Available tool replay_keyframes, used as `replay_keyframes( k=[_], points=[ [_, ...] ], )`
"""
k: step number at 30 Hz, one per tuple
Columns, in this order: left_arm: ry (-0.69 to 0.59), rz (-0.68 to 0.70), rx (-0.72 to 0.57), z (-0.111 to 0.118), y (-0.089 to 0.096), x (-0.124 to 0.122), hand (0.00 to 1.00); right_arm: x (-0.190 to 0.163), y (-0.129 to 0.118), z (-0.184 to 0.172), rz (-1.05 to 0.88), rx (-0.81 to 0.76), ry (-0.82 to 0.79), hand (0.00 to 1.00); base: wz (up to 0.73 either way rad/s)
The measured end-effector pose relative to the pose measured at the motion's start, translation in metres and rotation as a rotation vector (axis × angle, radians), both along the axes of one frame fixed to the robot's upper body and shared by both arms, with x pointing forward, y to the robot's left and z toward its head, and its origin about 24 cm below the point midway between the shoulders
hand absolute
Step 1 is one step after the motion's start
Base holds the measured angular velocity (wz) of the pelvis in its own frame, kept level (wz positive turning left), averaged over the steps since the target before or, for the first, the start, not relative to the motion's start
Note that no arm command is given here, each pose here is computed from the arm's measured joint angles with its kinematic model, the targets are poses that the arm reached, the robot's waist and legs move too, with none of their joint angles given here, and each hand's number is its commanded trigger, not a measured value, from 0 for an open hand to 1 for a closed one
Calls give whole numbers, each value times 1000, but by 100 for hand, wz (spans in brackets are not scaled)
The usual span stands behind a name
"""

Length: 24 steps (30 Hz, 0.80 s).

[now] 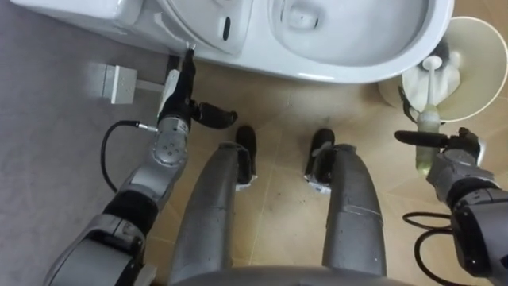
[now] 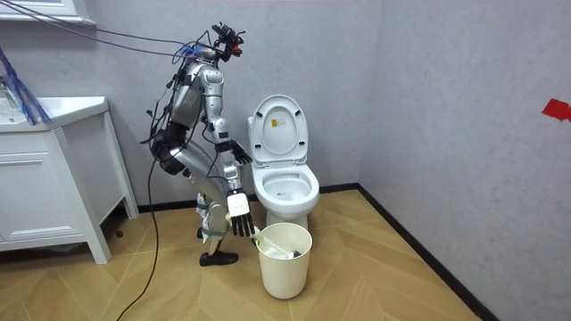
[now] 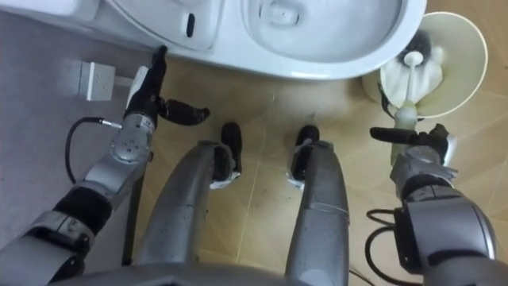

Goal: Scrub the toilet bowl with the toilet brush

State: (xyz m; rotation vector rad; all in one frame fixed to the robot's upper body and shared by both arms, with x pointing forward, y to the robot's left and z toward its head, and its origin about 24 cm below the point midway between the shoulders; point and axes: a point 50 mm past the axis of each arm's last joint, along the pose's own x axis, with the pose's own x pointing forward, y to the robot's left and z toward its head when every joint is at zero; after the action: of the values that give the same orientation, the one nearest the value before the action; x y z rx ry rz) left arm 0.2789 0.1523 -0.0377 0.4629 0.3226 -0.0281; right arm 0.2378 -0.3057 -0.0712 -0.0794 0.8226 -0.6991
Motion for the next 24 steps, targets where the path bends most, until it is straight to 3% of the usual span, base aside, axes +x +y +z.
replay_keyframes(
  k=[7,8,9,24],
  points=[
    [-5,-24,-3,3,-4,1,0,0,-1,0,-10,60,-26,0,3],
    [-7,-29,-4,4,-5,1,0,0,-2,0,-14,65,-27,60,5],
    [-10,-37,-3,4,-7,1,0,-1,-4,0,-21,71,-26,100,5],
    [-33,-41,15,11,-3,4,0,-5,-18,6,29,33,-6,100,1]
  ],
)
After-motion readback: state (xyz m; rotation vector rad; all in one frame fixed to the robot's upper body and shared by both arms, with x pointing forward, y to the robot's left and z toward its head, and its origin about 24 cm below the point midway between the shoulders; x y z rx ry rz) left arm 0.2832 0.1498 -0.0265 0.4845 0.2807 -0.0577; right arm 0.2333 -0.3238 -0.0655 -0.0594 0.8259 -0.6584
